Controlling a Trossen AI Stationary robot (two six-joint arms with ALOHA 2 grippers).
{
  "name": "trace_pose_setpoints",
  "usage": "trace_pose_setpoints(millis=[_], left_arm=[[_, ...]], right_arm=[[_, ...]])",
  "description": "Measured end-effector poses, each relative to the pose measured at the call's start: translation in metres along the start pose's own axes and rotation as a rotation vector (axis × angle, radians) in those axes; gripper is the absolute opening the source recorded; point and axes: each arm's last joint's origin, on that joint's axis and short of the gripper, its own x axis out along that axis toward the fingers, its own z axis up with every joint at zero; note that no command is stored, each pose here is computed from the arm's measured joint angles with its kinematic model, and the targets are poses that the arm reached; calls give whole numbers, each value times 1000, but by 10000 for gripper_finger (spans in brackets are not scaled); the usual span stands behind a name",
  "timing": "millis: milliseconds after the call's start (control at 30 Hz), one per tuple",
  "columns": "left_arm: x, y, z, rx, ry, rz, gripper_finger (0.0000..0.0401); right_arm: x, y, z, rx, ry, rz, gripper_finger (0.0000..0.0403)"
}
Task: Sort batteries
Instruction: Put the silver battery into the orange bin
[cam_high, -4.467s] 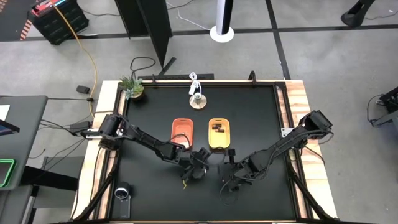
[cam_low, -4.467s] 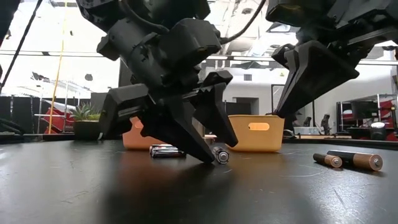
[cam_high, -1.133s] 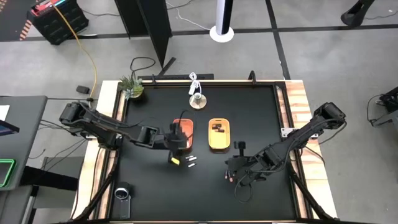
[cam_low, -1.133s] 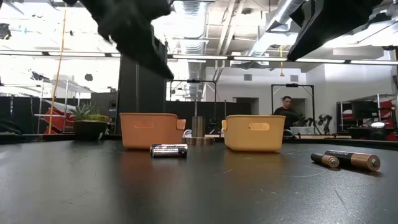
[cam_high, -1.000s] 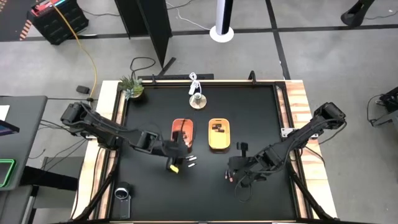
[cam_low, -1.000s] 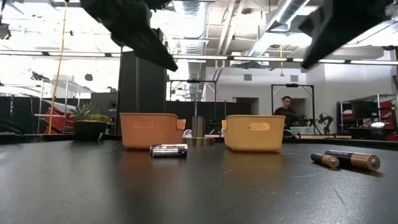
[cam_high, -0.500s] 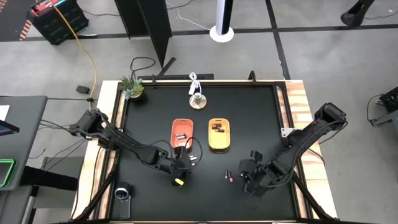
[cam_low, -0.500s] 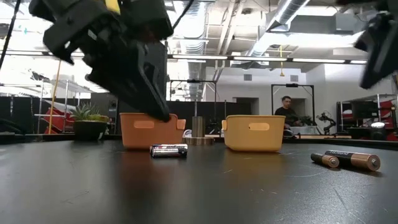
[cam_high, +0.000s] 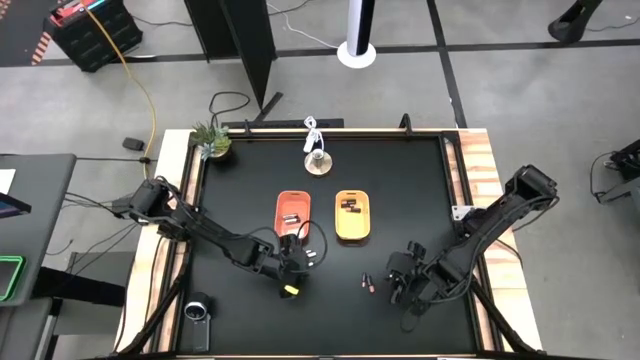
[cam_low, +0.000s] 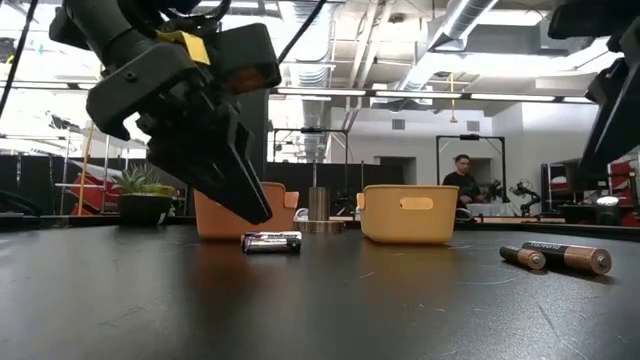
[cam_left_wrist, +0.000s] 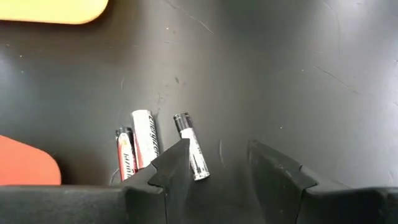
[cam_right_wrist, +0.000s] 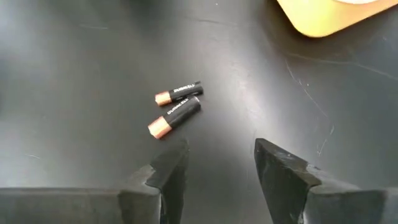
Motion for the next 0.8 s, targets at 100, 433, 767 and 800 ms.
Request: trace_pose_setpoints(millis=[100,433,767,800], left_arm=[[9,2,-6,-12,45,5,153],[25,0,-2,-20,69,19,149],[25,1,-4,-12,87,17,25],[25,1,-4,-10,89,15,19]], right_arm=[[1,0,2,0,-6,4,196],[2,0,5,-13,-18,12,195],[4,-1,8,-34,-19,2,195],[4,-1,8,-39,-19,4,195]])
